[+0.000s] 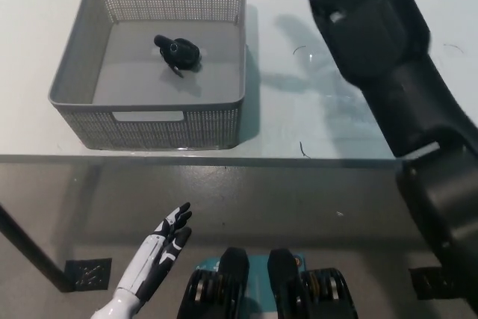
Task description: Use the right hand to pick up a webcam and put it into a container on the left side
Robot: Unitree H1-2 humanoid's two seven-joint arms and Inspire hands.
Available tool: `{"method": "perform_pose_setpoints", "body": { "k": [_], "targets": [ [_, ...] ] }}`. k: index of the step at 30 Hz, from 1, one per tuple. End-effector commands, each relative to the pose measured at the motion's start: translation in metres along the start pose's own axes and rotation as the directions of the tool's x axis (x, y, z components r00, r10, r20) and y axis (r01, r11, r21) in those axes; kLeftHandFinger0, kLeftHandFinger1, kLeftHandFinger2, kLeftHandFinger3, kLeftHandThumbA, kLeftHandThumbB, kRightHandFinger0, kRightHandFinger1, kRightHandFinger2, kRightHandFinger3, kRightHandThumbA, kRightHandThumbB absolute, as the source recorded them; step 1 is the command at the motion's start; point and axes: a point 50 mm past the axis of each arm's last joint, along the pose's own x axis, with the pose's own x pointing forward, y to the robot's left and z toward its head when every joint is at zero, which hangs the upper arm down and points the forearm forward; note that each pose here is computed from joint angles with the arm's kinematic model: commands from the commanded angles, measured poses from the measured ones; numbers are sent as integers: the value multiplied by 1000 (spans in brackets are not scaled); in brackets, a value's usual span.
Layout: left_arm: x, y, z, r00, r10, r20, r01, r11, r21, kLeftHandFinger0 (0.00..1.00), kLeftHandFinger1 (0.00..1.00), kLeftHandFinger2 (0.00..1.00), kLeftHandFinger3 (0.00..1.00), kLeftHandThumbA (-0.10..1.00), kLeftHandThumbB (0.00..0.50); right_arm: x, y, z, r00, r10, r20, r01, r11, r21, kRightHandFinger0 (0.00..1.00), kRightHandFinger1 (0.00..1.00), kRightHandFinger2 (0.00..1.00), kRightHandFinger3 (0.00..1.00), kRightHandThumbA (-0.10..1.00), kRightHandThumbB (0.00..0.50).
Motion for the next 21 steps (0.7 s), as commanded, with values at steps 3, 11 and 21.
{"method": "perform_pose_setpoints", "body": {
  "k": [3, 11, 21],
  "targets": [
    [0, 11, 12, 999, -4, 47, 2, 999, 43, 1000, 1000, 1000, 1000, 1000, 21, -124, -96, 49, 941, -178, 289, 171, 984, 53, 1000, 1000, 1000, 1000, 1000, 330],
    [4, 17, 7, 998, 32, 61, -32, 999, -2, 1000, 1000, 1000, 1000, 1000, 43, -266, -48, 3, 946, -253, 202, 202, 950, 239, 1000, 1000, 1000, 1000, 1000, 290],
    [8, 16, -5, 997, 46, 61, -44, 998, -34, 1000, 1000, 1000, 1000, 1000, 70, -380, 50, -76, 969, -200, -148, 240, 909, 342, 1000, 1000, 1000, 1000, 1000, 271]
  ]
}}
